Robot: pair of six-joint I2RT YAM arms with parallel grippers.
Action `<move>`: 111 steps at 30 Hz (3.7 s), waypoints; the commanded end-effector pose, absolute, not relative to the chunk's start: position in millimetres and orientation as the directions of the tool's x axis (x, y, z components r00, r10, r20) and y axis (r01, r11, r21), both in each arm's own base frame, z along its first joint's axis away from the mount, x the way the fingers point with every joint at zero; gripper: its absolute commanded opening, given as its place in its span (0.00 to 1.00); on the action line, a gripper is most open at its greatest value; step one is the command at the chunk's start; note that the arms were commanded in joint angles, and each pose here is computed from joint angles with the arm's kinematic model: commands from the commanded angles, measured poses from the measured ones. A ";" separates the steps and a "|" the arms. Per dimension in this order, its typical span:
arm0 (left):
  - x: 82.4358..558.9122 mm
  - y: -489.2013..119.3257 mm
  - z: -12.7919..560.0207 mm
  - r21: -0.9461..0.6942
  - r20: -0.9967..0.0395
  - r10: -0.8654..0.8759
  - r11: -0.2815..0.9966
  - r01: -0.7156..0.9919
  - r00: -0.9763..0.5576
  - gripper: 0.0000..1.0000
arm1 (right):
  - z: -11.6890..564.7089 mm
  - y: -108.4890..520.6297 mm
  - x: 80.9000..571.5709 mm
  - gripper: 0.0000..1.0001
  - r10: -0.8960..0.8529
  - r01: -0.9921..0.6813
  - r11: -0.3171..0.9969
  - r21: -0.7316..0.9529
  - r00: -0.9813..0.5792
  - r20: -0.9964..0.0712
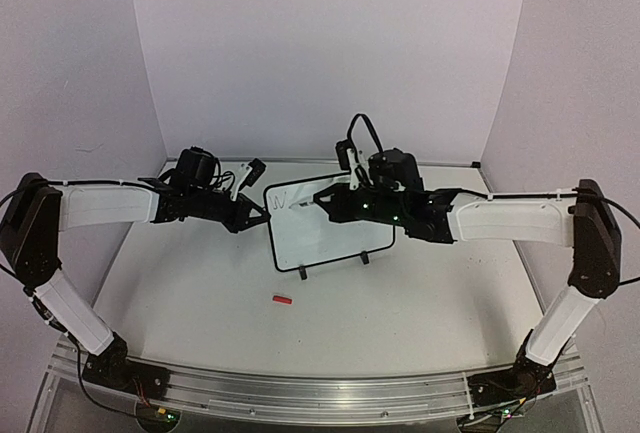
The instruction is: Write a sentence on the whiteboard
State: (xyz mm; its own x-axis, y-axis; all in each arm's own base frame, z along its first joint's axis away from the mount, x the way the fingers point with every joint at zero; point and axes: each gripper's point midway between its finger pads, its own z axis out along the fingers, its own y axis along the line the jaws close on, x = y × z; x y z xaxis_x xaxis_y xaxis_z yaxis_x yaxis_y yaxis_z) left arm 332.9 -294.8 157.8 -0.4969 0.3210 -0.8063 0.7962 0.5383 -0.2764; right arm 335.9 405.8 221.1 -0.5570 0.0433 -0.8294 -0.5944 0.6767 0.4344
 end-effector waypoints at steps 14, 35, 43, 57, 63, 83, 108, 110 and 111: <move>341.8 -288.6 145.3 -0.211 -0.792 0.374 0.575 0.790 -0.483 0.00 | 268.5 396.6 346.7 0.00 0.191 -0.584 0.666 0.464 -0.468 -0.863; 341.8 -288.1 145.6 -0.210 -0.791 0.374 0.576 0.790 -0.483 0.00 | 233.4 391.0 347.9 0.00 0.130 -0.540 0.718 0.439 -0.516 -0.847; 341.7 -288.5 145.9 -0.210 -0.792 0.375 0.575 0.791 -0.483 0.00 | 230.7 391.2 348.4 0.00 0.123 -0.537 0.722 0.436 -0.520 -0.845; 341.7 -288.2 146.1 -0.208 -0.792 0.376 0.576 0.791 -0.482 0.00 | 226.4 388.8 350.7 0.00 0.119 -0.518 0.740 0.428 -0.526 -0.842; 342.0 -287.9 147.2 -0.206 -0.793 0.374 0.577 0.791 -0.480 0.00 | 233.0 385.8 350.7 0.00 0.128 -0.518 0.743 0.424 -0.512 -0.849; 341.8 -288.7 147.2 -0.208 -0.794 0.373 0.574 0.792 -0.480 0.00 | 278.2 382.9 336.4 0.00 0.211 -0.582 0.662 0.473 -0.461 -0.862; 341.2 -288.4 144.9 -0.209 -0.790 0.378 0.575 0.791 -0.483 0.00 | 266.7 392.6 352.0 0.00 0.195 -0.564 0.693 0.449 -0.454 -0.870; 341.4 -288.6 145.8 -0.209 -0.791 0.376 0.574 0.791 -0.482 0.00 | 263.6 391.2 353.4 0.00 0.193 -0.555 0.702 0.446 -0.455 -0.869; 341.5 -288.5 145.8 -0.208 -0.791 0.377 0.575 0.791 -0.482 0.00 | 262.1 390.7 353.7 0.00 0.191 -0.551 0.707 0.444 -0.455 -0.870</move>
